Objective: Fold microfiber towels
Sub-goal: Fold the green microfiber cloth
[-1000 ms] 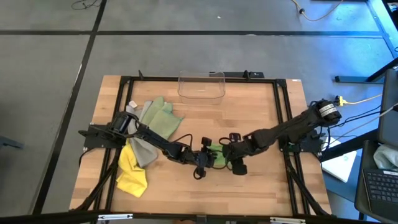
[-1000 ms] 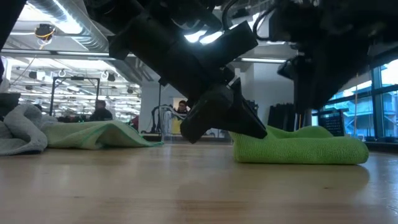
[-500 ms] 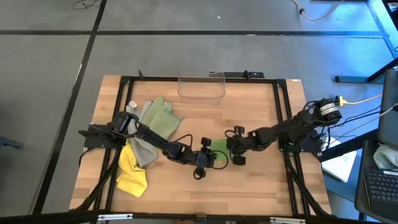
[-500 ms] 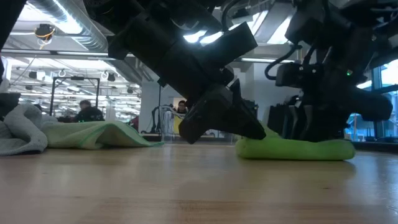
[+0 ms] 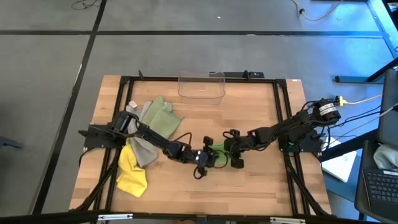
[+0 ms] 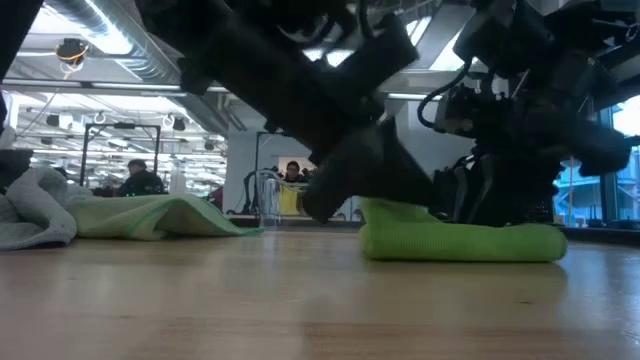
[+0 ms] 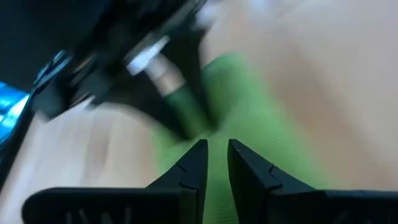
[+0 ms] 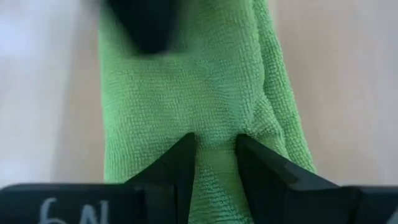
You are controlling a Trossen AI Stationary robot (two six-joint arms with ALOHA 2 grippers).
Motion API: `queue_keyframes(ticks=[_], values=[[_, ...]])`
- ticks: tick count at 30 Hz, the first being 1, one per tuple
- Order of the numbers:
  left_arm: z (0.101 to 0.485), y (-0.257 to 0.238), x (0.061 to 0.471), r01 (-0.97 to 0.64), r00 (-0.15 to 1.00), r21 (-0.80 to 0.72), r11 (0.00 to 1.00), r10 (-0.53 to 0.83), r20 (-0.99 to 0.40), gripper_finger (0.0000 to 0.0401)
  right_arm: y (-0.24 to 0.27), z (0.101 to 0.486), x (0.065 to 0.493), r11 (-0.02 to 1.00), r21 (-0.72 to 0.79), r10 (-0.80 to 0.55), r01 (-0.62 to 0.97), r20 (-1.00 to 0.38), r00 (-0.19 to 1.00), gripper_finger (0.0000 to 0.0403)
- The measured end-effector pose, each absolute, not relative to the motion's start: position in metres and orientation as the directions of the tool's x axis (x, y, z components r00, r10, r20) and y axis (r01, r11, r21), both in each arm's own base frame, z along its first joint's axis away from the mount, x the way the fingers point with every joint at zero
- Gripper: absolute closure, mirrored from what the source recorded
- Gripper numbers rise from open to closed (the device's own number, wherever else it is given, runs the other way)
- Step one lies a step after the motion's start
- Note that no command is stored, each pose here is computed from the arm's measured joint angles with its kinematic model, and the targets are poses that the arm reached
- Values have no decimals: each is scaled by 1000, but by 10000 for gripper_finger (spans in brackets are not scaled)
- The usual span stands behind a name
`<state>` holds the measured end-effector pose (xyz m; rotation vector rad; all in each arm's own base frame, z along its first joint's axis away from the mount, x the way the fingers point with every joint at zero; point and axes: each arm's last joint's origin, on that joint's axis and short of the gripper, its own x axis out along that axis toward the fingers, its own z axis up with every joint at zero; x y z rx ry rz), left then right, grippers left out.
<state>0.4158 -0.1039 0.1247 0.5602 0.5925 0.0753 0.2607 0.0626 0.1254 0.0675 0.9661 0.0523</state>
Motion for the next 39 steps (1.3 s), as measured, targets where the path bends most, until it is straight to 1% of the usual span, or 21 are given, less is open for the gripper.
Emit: queue_keyframes(ticks=[3,7,10,13,17,20,24,26,28,31,35,39], values=[[119,-86,416,64,784,488,870,259,-564,345,65,128,263,992,123,113,-22,-816,566,281],[113,-72,414,48,739,402,915,238,-630,345,68,130,264,992,126,119,-28,-811,573,281],[113,-73,414,45,740,390,920,231,-632,345,70,132,266,992,122,120,-36,-806,579,281],[115,-80,414,61,758,395,917,215,-616,345,72,136,268,996,82,79,-23,-798,598,281],[119,-91,415,80,791,422,903,200,-578,345,77,145,275,999,11,31,-35,-770,637,281],[120,-96,415,75,799,443,893,212,-562,345,82,152,278,999,-10,12,-30,-751,660,281],[120,-99,414,66,801,461,885,229,-554,345,88,150,274,1000,13,19,-15,-763,646,281],[119,-99,413,65,793,477,876,245,-558,345,89,144,268,1000,7,-7,19,-782,624,281],[117,-100,410,67,770,517,853,286,-571,345,91,137,259,998,-30,-61,62,-798,600,281],[116,-104,404,46,730,612,790,392,-560,345,94,129,249,990,-79,-131,114,-799,587,281],[116,-110,399,28,705,668,744,459,-541,345,96,120,238,987,-67,-138,144,-808,573,281],[128,-113,397,6,717,674,739,466,-518,345,97,112,230,985,-47,-137,166,-800,584,281]])
